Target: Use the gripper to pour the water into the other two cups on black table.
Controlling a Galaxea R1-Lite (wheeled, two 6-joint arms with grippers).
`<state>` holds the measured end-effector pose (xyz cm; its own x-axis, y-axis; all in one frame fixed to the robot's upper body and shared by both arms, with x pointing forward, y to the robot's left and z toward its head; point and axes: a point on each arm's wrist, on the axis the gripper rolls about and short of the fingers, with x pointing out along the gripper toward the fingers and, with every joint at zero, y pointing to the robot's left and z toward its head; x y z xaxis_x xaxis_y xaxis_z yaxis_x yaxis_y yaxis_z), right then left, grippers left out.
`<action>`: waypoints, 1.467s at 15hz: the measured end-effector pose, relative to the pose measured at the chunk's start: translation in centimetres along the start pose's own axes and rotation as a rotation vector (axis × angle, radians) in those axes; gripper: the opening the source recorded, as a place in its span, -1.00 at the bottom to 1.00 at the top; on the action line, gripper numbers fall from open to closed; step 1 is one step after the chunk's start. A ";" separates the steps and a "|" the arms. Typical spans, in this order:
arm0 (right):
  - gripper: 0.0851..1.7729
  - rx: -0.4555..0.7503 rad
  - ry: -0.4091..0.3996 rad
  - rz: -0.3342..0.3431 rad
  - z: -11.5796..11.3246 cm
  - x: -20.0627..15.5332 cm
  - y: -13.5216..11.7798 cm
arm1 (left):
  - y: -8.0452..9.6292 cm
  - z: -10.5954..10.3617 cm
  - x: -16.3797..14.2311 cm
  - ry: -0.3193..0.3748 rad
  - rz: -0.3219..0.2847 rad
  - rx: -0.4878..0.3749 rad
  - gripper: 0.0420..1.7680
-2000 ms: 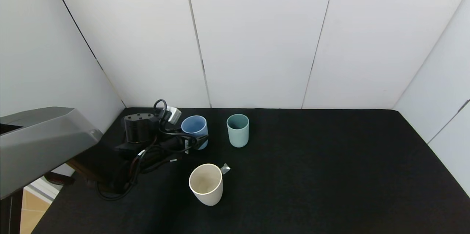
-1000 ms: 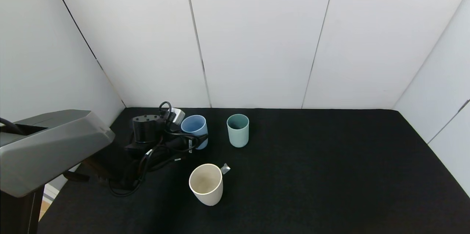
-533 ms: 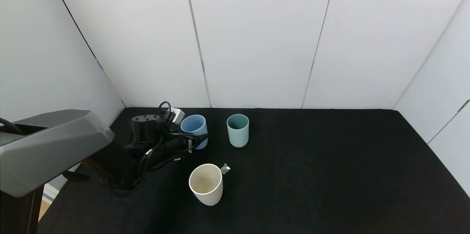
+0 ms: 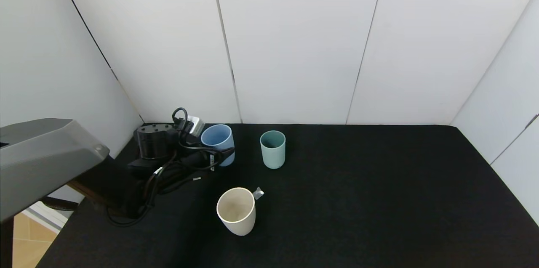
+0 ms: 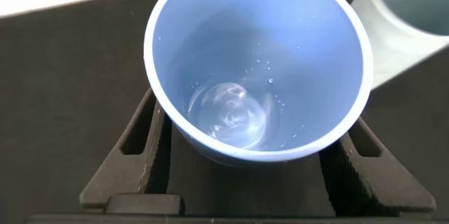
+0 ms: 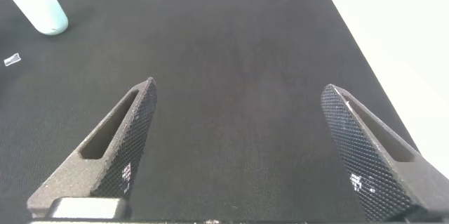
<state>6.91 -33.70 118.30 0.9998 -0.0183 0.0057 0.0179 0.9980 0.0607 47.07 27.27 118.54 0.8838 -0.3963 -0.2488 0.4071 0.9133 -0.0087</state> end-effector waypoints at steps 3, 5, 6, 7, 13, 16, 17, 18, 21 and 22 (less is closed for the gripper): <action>0.93 0.000 0.000 0.000 0.0 0.0 0.0 | 0.3 0.8 -2.0 -0.007 0.019 0.005 0.35; 0.93 0.000 0.000 0.000 0.0 0.0 0.0 | 0.6 1.2 -3.6 0.010 0.037 0.019 0.35; 0.93 0.000 0.000 0.000 0.0 0.0 0.0 | 0.8 1.4 -4.6 0.015 0.044 0.025 0.35; 0.93 0.000 0.000 0.000 0.0 0.0 0.0 | 0.9 1.7 -5.5 0.014 0.043 0.028 0.35; 0.93 0.000 0.000 0.000 0.0 0.0 0.0 | 1.9 2.1 -11.9 0.012 0.084 0.082 0.35; 0.93 0.000 0.000 0.000 0.0 0.0 0.0 | 1.3 1.7 -14.5 0.028 0.085 0.091 0.35; 0.93 0.000 0.000 0.000 0.0 0.0 0.0 | 0.9 1.5 -15.2 0.033 0.083 0.100 0.35; 0.93 0.000 0.000 0.000 0.0 0.0 0.0 | 0.5 1.2 -15.9 0.040 0.079 0.111 0.35; 0.93 0.000 0.000 0.000 0.0 0.0 0.0 | -1.0 0.5 -17.9 0.051 0.060 0.130 0.35; 0.93 0.000 0.000 0.000 0.0 0.0 0.0 | -1.4 0.3 -18.4 0.051 0.053 0.134 0.35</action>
<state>6.91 -33.70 118.31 0.9998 -0.0183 0.0062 0.0179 0.9980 0.0611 30.28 33.23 123.46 0.8932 -0.3397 -0.2947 0.3907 0.9107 0.1344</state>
